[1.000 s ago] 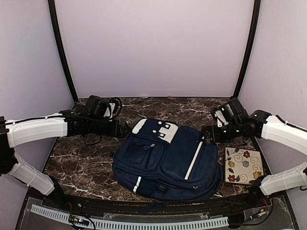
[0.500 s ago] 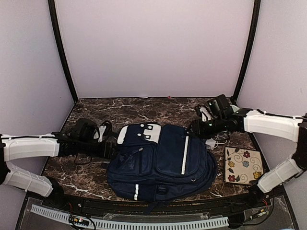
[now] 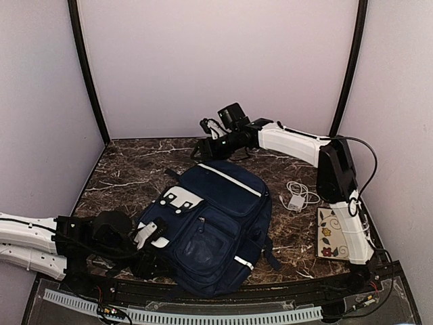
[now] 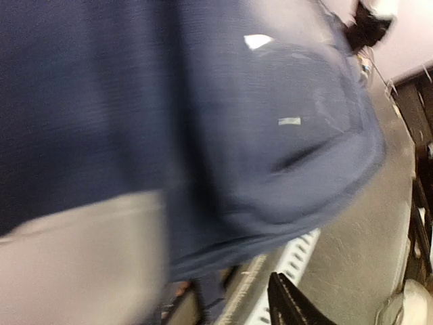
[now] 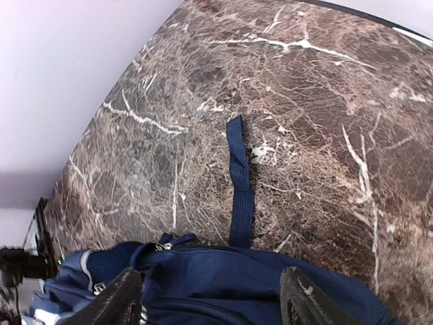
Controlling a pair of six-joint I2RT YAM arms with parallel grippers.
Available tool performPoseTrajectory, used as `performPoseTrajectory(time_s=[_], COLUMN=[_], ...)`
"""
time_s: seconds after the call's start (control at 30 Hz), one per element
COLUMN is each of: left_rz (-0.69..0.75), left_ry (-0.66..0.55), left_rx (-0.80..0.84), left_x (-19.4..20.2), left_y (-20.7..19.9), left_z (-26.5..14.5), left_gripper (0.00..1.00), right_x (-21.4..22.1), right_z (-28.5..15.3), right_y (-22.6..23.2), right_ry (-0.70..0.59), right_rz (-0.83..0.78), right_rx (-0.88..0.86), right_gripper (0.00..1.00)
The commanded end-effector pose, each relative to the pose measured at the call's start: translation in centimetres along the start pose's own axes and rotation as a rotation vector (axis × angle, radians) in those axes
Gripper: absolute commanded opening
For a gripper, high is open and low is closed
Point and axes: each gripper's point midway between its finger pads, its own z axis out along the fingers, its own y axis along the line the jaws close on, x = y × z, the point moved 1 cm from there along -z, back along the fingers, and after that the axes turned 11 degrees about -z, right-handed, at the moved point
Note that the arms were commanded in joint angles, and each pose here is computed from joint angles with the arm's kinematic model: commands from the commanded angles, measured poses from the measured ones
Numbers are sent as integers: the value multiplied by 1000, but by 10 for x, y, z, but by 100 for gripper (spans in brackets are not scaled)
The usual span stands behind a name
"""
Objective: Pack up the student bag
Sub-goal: Rotate the student bag at the center of the board.
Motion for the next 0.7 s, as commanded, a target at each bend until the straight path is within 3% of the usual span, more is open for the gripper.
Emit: performPoseTrajectory(time_s=[0.0,0.1,0.2,0.27,0.37,0.47,0.57,0.67], left_rz=[291,366,342,244,78,-43,-77,-91], left_ry=[-116,-253,-411,-464,-461,-382,-320,-304], left_rx=[187,163,1,-74,-174,-228,-200,-177], left_x=[-40,-74,-122,-154,-186,-199,-204,-209], left_y=[-81,-99,-87,-66,-16,30,43,53], left_z=[-21,-45,-72,-89,-96,-81,-59,-47], left_gripper=[59,70,86,91,96,98,99,99], right_x=[-33,-20,15,37,76,128,175,189], right_z=[-59,-110,-144,-171,-190,-191,-184,-168], right_y=[18,12,4,8,12,8,8,24], right_ry=[-69,-80,-64,-83,-87,-41,-11,-64], right_rz=[-110,-150,-144,-115,-31,116,237,317], right_rx=[121,270,371,395,393,394,351,198], right_gripper=[80,99,100,100,100,100,97,88])
